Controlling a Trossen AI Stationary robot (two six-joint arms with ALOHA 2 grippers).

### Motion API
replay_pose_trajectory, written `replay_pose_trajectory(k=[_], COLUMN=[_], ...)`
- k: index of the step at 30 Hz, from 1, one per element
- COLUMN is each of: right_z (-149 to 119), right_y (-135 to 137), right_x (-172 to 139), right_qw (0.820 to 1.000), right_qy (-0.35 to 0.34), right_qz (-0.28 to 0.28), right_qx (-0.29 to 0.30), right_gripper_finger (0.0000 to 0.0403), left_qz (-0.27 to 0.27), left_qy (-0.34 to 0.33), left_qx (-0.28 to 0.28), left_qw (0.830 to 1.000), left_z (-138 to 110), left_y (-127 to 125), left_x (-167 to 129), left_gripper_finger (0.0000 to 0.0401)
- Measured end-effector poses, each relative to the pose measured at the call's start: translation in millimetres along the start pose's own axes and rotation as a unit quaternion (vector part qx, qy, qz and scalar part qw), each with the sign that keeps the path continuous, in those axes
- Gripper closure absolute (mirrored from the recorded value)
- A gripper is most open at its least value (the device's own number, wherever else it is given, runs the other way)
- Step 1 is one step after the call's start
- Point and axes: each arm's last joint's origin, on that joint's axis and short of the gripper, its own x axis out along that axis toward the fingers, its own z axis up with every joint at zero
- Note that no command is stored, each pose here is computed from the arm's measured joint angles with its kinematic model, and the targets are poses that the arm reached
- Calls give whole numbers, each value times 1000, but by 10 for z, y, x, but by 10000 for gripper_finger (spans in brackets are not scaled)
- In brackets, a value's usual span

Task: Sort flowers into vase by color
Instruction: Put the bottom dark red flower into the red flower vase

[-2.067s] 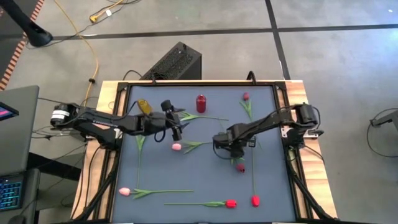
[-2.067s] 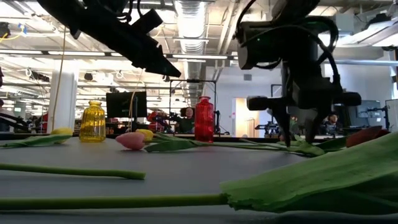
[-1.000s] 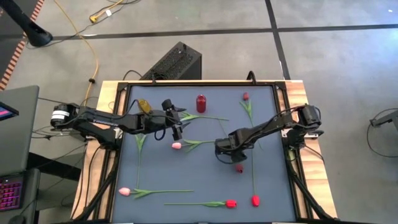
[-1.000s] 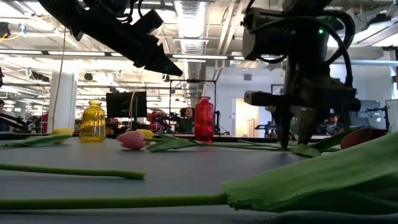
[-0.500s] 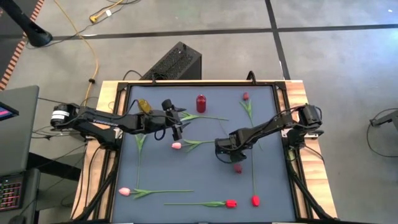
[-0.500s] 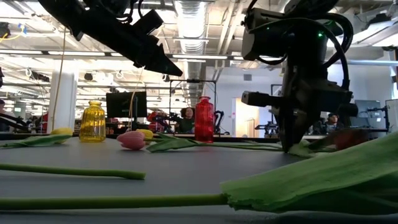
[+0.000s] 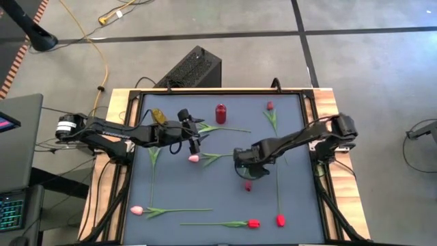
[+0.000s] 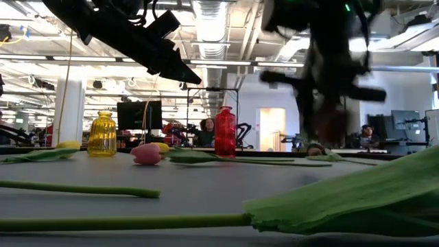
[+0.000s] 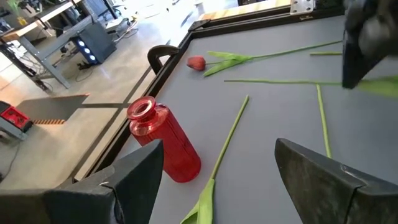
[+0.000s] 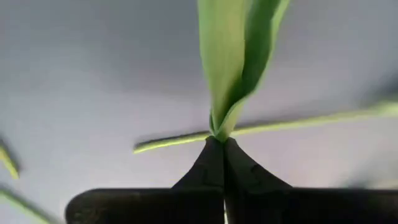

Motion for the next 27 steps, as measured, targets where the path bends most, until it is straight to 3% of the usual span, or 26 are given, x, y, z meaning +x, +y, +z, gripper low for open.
replay_pose_trajectory(k=[5,9,11,14,18,23,27], right_z=[-413,-865,-1108,-1492,-1917,-2245,-2453], right_y=[-52,-30,-29,-84,-130,-245,-293], right_x=[-471,-812,-951,-1134,-1240,-1096,-899], right_qw=[986,945,907,822,733,660,621], right_qy=[-98,-224,-291,-393,-492,-528,-539], right_qz=[-75,-161,-226,-310,-358,-362,-353], right_qx=[115,176,202,271,305,393,447], right_gripper_finger=[389,389,389,389,389,389,389], left_qz=[0,1,1,1,1,0,0], left_qy=[0,-2,-3,-4,-4,-1,0], left_qx=[-1,-3,-4,-6,-8,-10,-7], left_qw=[1000,1000,1000,1000,1000,1000,1000], left_z=[0,4,6,8,8,1,0], left_y=[0,1,1,2,2,0,0], left_x=[0,0,0,0,0,0,0], left_gripper_finger=[106,106,106,106,106,106,106])
